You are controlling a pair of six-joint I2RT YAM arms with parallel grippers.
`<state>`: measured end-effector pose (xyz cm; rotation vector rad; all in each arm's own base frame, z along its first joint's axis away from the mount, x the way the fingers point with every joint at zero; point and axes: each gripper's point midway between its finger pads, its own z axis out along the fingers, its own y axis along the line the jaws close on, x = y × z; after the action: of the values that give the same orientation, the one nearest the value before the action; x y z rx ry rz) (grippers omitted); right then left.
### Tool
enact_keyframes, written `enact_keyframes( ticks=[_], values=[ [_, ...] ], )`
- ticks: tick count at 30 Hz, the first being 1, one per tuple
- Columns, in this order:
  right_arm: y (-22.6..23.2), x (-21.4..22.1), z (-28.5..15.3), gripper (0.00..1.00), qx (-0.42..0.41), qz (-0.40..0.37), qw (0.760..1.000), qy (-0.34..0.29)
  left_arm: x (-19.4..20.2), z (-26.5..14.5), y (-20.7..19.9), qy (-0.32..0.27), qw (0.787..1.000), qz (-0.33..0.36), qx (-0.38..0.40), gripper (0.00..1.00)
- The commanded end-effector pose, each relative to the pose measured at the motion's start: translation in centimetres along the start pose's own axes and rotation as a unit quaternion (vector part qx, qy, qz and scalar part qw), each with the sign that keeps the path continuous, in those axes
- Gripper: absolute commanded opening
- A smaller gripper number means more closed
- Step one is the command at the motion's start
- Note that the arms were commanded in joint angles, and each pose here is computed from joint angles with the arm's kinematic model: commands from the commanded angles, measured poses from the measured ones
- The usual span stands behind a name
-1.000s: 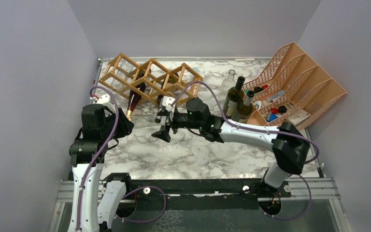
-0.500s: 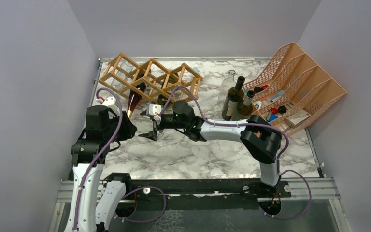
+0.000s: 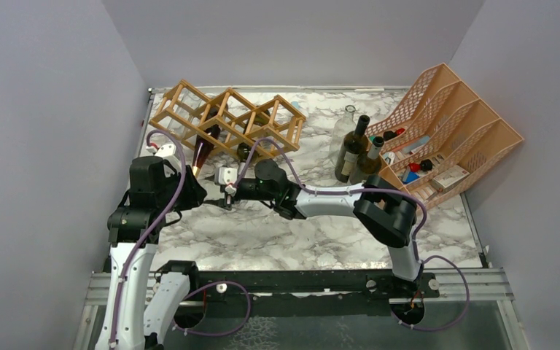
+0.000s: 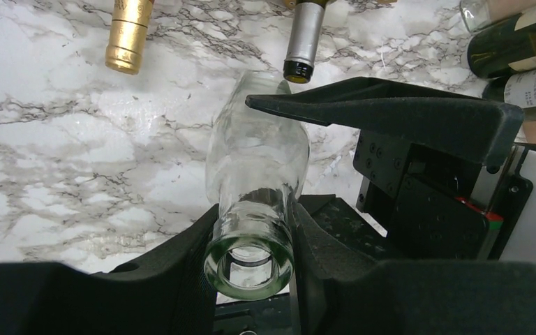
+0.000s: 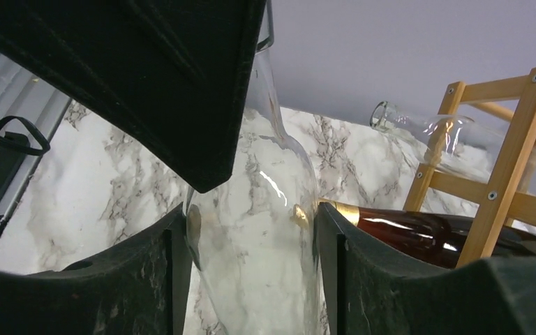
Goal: Take the wine bottle off the wine rack
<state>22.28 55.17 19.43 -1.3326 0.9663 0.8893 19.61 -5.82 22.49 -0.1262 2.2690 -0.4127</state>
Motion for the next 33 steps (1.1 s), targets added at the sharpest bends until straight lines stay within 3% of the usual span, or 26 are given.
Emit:
enact_keyframes(
  ticks=[1, 3, 5, 9, 16, 24, 33],
  values=[
    [-1.0, -2.4, -0.1, 0.45, 0.029, 0.034, 0.999, -0.015, -3.0, -1.6, -2.8, -0.054, 0.996, 0.028, 0.060, 0.35],
    [-0.6, -2.6, -0.8, 0.41, 0.029, 0.056, 0.998, -0.013, -3.6, -1.8, -2.8, -0.062, 0.996, 0.034, 0.056, 0.52],
    [-0.3, -2.6, -1.7, 0.38, 0.034, 0.083, 0.996, -0.004, -4.4, -2.2, -2.8, -0.070, 0.995, 0.042, 0.053, 0.77],
    [0.5, -3.1, -4.2, 0.37, 0.044, 0.130, 0.990, 0.016, -6.3, -3.0, -3.1, -0.092, 0.993, 0.057, 0.046, 0.92],
    [0.5, -3.9, -10.9, 0.36, 0.119, 0.187, 0.973, 0.068, -9.2, -3.7, -3.1, -0.139, 0.988, 0.064, 0.030, 0.97],
    [-1.2, -1.4, -20.2, 0.33, 0.260, 0.233, 0.925, 0.152, -7.2, -0.1, -2.1, -0.109, 0.993, 0.036, 0.032, 0.97],
    [-8.2, 0.0, -24.9, 0.31, 0.424, 0.247, 0.861, 0.132, -4.9, 1.7, -1.9, -0.106, 0.993, 0.016, 0.052, 0.96]
  ],
)
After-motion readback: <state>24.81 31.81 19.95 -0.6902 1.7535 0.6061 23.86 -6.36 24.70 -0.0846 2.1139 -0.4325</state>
